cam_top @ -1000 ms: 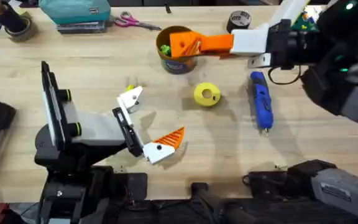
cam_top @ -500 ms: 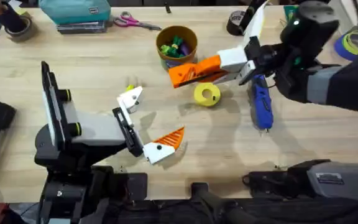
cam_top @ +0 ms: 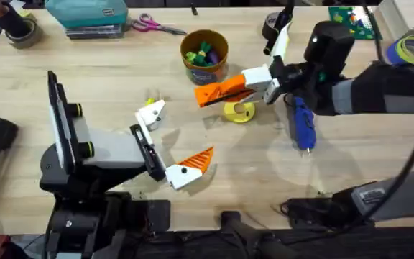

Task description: Pick up the gripper from the table and insert it into the empty holder that is missing its gripper. Then pick up a screw, insert it into the mounting hole, and use the screwdriver to tighten it. Finally, clean up the table by picking up the vegetable and placing it into the bucket.

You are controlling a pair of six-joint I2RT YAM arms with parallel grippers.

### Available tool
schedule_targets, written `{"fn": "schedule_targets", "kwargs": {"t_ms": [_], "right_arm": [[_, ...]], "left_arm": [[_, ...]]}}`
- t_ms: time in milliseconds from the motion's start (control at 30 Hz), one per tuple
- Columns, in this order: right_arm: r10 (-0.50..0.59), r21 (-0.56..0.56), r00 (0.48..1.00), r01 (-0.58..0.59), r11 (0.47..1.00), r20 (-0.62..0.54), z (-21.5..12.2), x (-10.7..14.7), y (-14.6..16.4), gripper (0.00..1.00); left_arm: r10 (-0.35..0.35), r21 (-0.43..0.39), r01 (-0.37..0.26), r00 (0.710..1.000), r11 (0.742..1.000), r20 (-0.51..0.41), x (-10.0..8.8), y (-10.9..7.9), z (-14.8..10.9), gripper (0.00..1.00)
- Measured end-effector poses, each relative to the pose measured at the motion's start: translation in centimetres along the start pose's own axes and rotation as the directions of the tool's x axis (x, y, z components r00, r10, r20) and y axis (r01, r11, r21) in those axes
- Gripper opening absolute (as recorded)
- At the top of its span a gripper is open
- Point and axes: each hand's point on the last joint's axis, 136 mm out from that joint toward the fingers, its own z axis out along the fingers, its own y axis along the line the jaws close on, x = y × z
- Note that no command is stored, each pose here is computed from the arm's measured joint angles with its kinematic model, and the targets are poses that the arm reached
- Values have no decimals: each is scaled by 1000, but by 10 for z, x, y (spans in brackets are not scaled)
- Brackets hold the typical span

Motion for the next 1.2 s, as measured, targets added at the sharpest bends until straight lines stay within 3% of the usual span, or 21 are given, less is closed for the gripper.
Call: {"fn": "schedule_targets", "kwargs": {"t_ms": [167,633,1200], "right_arm": [[-17,-3,1000,17,1000,-9,3,-1,-9,10],[-172,-38,983,170,985,-66,18,7,14,10],[-115,-48,986,109,993,-122,38,19,15,10]], "left_arm": [[0,0,0,1000,1000,0,0,0,0,986],[0,0,0,1000,1000,0,0,0,0,986],[0,0,0,1000,1000,0,0,0,0,986]]}}
